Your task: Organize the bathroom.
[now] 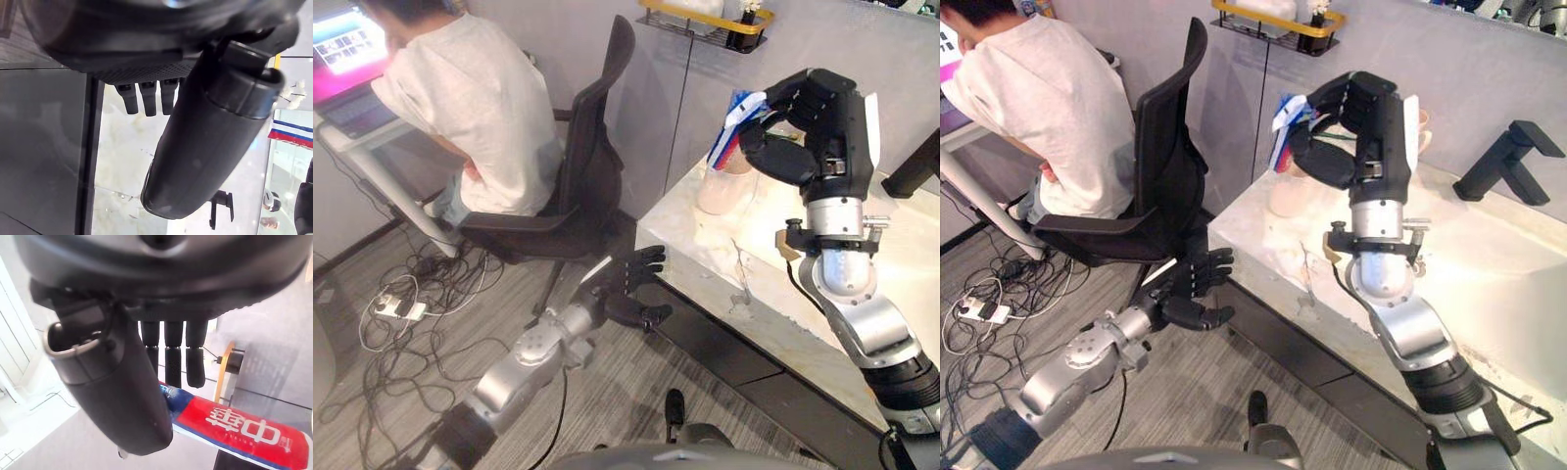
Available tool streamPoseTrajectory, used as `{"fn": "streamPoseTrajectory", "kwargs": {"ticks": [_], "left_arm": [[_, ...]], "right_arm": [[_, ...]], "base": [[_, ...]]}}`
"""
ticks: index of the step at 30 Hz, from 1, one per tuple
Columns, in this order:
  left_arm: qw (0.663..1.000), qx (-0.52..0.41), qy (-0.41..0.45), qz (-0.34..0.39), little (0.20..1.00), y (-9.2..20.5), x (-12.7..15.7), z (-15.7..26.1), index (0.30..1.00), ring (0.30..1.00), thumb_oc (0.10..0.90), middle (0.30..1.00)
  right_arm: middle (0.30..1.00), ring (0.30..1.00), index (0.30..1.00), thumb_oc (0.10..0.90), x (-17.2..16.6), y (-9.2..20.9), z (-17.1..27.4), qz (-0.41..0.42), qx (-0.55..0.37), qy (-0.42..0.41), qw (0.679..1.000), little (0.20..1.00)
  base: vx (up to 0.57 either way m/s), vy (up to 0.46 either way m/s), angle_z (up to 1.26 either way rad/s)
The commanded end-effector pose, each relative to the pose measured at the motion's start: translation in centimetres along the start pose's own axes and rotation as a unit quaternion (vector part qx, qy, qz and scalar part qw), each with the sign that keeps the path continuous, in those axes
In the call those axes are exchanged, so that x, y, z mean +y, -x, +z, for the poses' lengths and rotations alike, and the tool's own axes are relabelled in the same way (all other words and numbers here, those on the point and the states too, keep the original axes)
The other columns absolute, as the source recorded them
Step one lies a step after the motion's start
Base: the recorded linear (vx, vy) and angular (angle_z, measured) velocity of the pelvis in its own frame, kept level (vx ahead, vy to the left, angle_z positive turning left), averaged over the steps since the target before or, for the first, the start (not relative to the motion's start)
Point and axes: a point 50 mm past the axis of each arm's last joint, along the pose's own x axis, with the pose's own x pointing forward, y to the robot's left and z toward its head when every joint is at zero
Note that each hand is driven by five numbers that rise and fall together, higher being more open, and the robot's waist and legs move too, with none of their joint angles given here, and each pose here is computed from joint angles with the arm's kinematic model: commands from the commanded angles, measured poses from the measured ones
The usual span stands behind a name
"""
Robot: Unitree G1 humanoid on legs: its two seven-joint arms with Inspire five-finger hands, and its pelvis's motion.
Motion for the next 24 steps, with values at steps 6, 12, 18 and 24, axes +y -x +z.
{"fn": "streamPoseTrajectory", "kwargs": {"ticks": [6, 12, 18, 24], "left_arm": [[0.995, -0.101, -0.013, -0.023, 0.900, 0.0, -0.7, 3.3, 0.900, 0.900, 0.800, 0.900], [0.995, -0.101, -0.010, -0.024, 0.900, 0.2, -0.6, 3.3, 0.900, 0.900, 0.800, 0.900], [0.995, -0.098, -0.006, -0.021, 0.900, 0.4, -0.4, 3.1, 0.900, 0.900, 0.800, 0.900], [0.996, -0.090, -0.006, -0.020, 0.900, 0.8, -0.3, 2.9, 0.900, 0.900, 0.800, 0.900]], "right_arm": [[0.300, 0.300, 0.300, 0.400, -3.4, -2.8, 4.8, -0.095, -0.142, 0.009, 0.985, 0.300], [0.300, 0.300, 0.300, 0.400, -3.8, -2.7, 5.5, -0.109, -0.163, 0.011, 0.981, 0.300], [0.300, 0.300, 0.300, 0.400, -4.2, -3.0, 5.3, -0.107, -0.148, 0.031, 0.983, 0.300], [0.300, 0.300, 0.300, 0.400, -4.3, -2.7, 3.8, -0.090, -0.104, 0.054, 0.989, 0.300]], "base": [[0.05, -0.018, -0.02], [0.04, -0.023, 0.00], [0.05, -0.047, 0.00], [0.07, -0.047, -0.02]]}}
